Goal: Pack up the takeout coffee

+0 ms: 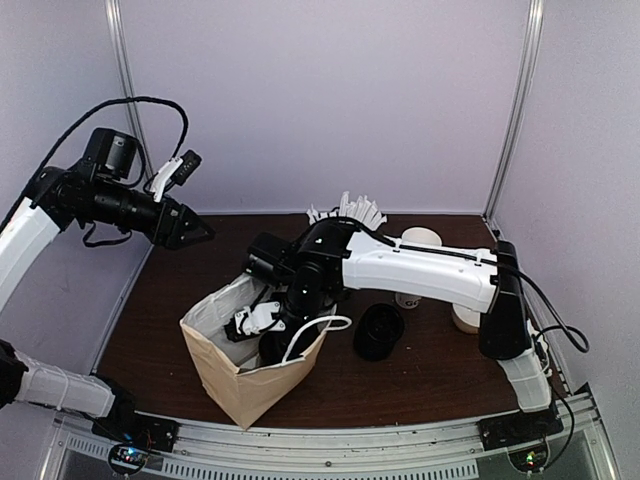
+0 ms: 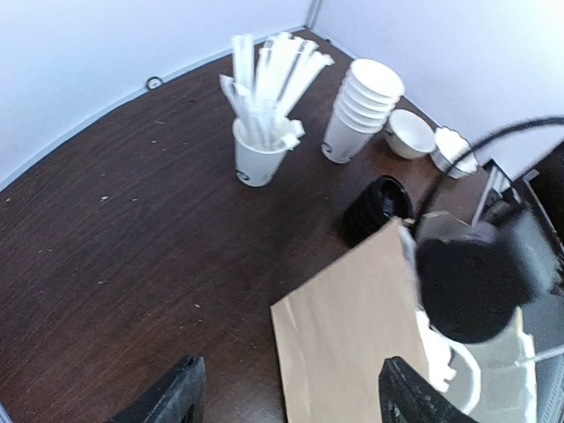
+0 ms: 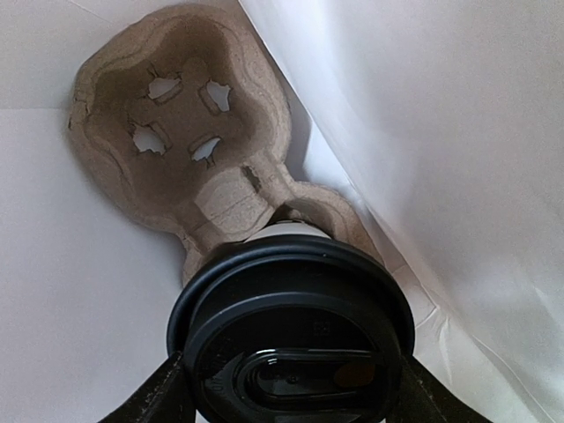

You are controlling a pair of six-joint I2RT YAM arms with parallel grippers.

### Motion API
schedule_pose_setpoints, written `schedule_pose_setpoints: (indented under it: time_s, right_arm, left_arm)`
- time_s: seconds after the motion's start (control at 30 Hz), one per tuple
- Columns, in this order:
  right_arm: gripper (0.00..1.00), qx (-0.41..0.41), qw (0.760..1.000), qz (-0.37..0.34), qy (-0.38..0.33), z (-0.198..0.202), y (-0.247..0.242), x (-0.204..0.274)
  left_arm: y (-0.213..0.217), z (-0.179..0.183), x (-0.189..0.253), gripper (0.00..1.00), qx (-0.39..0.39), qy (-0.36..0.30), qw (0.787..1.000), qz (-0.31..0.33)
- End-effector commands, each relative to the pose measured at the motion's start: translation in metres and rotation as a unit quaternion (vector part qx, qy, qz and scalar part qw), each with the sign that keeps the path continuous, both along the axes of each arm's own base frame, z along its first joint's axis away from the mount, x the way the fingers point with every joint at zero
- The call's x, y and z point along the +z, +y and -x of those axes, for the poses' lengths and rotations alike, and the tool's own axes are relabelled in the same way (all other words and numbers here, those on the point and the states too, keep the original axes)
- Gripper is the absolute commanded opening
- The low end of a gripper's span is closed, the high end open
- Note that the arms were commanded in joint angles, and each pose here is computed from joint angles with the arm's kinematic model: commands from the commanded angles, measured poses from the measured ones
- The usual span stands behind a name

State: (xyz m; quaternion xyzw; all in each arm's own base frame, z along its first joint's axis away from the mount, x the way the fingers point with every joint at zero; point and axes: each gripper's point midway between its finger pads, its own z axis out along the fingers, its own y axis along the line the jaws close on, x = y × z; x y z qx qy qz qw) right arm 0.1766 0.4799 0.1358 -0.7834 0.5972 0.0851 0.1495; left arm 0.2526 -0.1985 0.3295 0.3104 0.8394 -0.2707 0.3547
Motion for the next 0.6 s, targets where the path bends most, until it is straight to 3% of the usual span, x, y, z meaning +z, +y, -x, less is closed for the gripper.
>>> schedule_pose_setpoints:
  time_s: [0.0,0.1,0.17,0.4,0.57]
  right_arm:
    - [0.61,-0.014,0.998,0.060,-0.005,-0.001,-0.017,-0.026]
    - [0.79,-0.024,0.999,0.037,-0.018,-0.005,-0.014,-0.003]
    - [0.98,-0.027,0.999,0.018,-0.028,-0.007,-0.011,0.015]
    - [1.00,-0.029,0.997,-0.053,-0.057,-0.009,-0.004,0.085]
    - [0.99,-0.024,0.995,-0.068,-0.071,-0.006,-0.005,0.101]
  left_arm:
    - [-0.007,0.055,0.004,0.71,-0.041,0.037,0.998,0.001]
    - [0.001,0.073,0.015,0.72,-0.030,0.030,0.999,0.007]
    - [0.007,0.083,0.022,0.73,-0.028,0.031,0.999,0.011]
    - [0.009,0.101,0.025,0.72,-0.040,0.058,0.998,0.005]
    - [-0.007,0.090,0.020,0.72,-0.052,0.065,0.996,-0.007]
